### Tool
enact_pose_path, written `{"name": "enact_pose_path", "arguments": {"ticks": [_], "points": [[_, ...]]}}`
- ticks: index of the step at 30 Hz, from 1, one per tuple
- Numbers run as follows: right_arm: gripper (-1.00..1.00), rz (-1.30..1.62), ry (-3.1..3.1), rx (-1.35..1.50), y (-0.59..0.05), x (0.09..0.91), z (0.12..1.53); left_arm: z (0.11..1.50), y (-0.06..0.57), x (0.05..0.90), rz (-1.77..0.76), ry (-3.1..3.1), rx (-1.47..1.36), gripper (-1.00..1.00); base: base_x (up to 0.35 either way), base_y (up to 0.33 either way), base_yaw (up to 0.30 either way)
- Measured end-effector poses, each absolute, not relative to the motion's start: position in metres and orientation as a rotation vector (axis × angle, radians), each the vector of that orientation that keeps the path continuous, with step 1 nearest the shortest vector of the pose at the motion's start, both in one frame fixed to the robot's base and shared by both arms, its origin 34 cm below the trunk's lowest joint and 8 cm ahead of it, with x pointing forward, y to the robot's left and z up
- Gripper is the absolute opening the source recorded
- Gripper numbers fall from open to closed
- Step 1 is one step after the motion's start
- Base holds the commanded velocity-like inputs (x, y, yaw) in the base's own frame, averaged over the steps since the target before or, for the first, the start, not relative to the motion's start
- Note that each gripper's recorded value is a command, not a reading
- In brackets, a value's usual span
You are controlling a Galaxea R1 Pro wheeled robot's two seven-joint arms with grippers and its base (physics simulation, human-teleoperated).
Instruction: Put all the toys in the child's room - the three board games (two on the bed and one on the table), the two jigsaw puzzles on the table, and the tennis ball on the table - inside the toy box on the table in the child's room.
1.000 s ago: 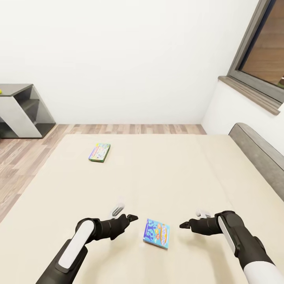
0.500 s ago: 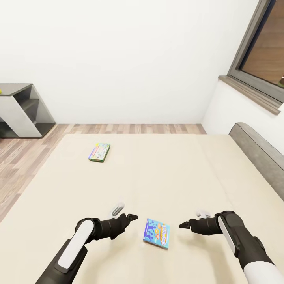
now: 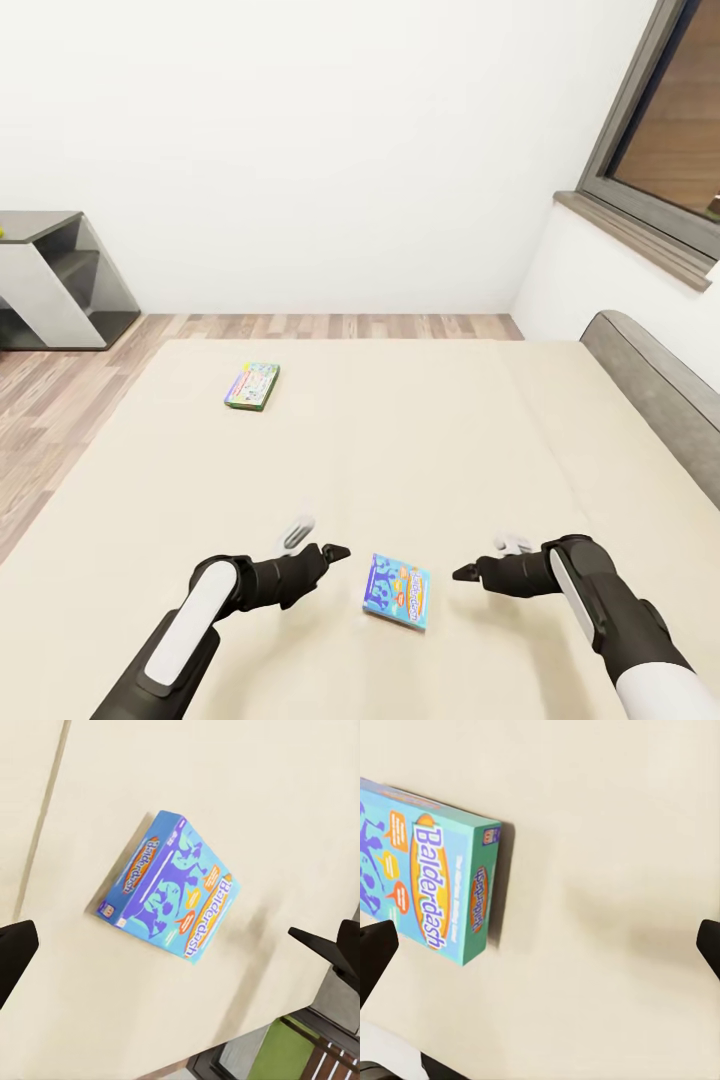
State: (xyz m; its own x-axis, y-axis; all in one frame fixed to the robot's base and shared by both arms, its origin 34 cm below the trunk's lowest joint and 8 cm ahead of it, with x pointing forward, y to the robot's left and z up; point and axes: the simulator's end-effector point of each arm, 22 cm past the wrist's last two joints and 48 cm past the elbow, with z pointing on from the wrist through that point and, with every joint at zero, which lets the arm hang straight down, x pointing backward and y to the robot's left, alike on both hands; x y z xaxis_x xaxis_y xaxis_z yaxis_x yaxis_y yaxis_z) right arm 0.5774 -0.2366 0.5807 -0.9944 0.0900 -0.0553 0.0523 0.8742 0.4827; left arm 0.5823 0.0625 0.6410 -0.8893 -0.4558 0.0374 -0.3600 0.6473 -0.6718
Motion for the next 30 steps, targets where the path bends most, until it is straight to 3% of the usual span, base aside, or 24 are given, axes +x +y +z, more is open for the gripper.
{"name": "enact_pose_path", "arguments": {"ticks": [30], "points": [[1.00, 0.763, 2.979, 0.098, -0.234, 0.572, 0.578, 0.633, 0.065, 0.571, -1.055, 2.744, -0.698, 1.00, 0.000, 0.000, 0.000]]}}
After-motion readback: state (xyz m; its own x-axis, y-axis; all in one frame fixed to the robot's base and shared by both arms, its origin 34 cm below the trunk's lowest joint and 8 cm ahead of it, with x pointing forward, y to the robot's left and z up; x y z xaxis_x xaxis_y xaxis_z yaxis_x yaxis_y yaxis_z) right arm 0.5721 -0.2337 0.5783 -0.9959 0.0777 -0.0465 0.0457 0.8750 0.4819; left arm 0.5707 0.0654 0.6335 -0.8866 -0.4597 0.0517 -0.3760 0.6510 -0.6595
